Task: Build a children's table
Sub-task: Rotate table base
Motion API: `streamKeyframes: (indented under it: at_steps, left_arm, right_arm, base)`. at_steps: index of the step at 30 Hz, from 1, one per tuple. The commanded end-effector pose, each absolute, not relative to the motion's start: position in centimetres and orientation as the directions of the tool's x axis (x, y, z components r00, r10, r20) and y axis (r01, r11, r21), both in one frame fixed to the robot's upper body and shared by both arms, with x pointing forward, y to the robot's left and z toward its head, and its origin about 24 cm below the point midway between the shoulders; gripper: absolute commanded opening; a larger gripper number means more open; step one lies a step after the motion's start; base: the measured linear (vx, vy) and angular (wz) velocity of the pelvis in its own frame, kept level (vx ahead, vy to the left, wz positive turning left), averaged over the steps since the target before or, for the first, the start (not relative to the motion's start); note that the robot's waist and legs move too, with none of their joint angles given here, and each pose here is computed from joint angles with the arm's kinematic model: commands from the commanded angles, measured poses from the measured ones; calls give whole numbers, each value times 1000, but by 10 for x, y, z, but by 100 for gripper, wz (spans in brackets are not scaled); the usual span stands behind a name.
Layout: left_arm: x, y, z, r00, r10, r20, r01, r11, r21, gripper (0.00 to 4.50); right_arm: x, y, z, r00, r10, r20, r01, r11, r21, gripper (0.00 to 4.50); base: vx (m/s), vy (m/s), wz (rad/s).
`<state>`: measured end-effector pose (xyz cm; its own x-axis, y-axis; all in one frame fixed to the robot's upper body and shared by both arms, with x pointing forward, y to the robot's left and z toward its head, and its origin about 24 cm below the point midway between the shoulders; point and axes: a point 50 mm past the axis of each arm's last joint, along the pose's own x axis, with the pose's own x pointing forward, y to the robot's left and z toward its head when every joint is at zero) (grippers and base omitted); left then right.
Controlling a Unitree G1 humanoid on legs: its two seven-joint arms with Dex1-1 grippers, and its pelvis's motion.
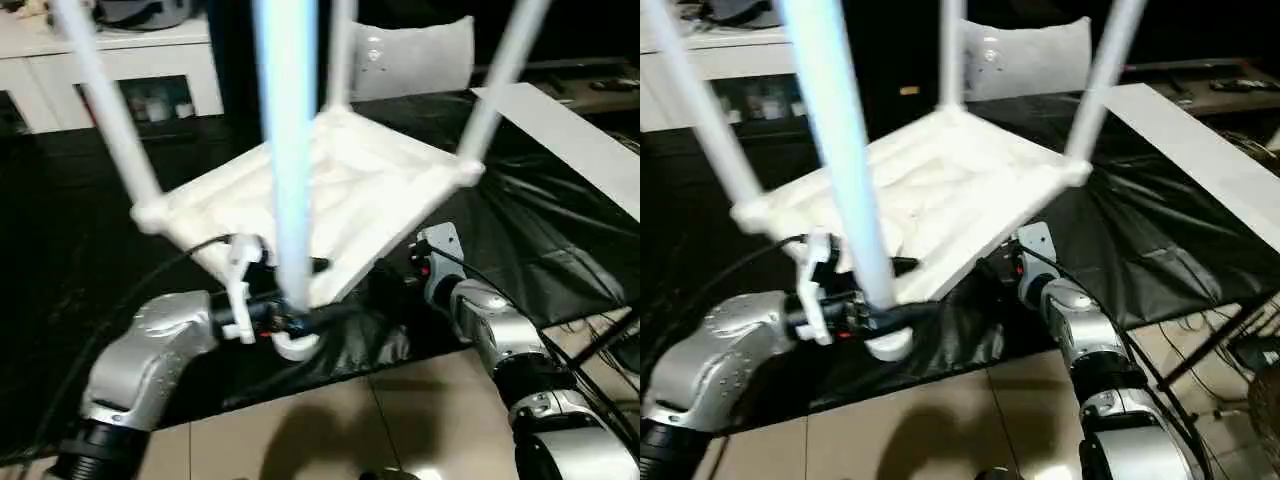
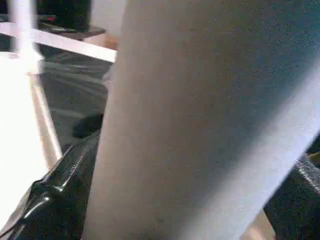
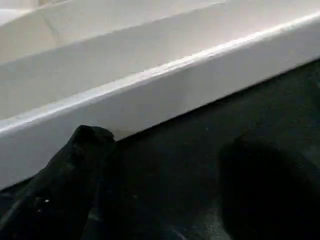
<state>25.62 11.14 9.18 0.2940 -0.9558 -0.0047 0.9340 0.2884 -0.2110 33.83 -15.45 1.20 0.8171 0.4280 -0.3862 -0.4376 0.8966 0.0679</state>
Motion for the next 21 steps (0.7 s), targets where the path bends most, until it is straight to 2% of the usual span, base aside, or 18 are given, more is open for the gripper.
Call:
streamKeyframes:
  at_steps: [1, 10, 21]
  left_arm:
    - [252, 99, 97, 218, -976, 12, 956, 211, -204, 442]
    - [252, 71, 104, 131, -991, 39, 971, 120, -208, 442]
    - [255, 46, 110, 91, -993, 71, 977, 75, -198, 442]
  right_arm:
    - [345, -141, 23, 808, 480, -341, -492, 869, 56, 450]
    - [343, -129, 24, 779, 542, -317, -555, 830, 57, 450]
    - [336, -111, 25, 713, 643, -280, -656, 753, 57, 450]
  base:
    - [0, 0, 0]
    - [0, 0, 0]
    - [0, 0, 0]
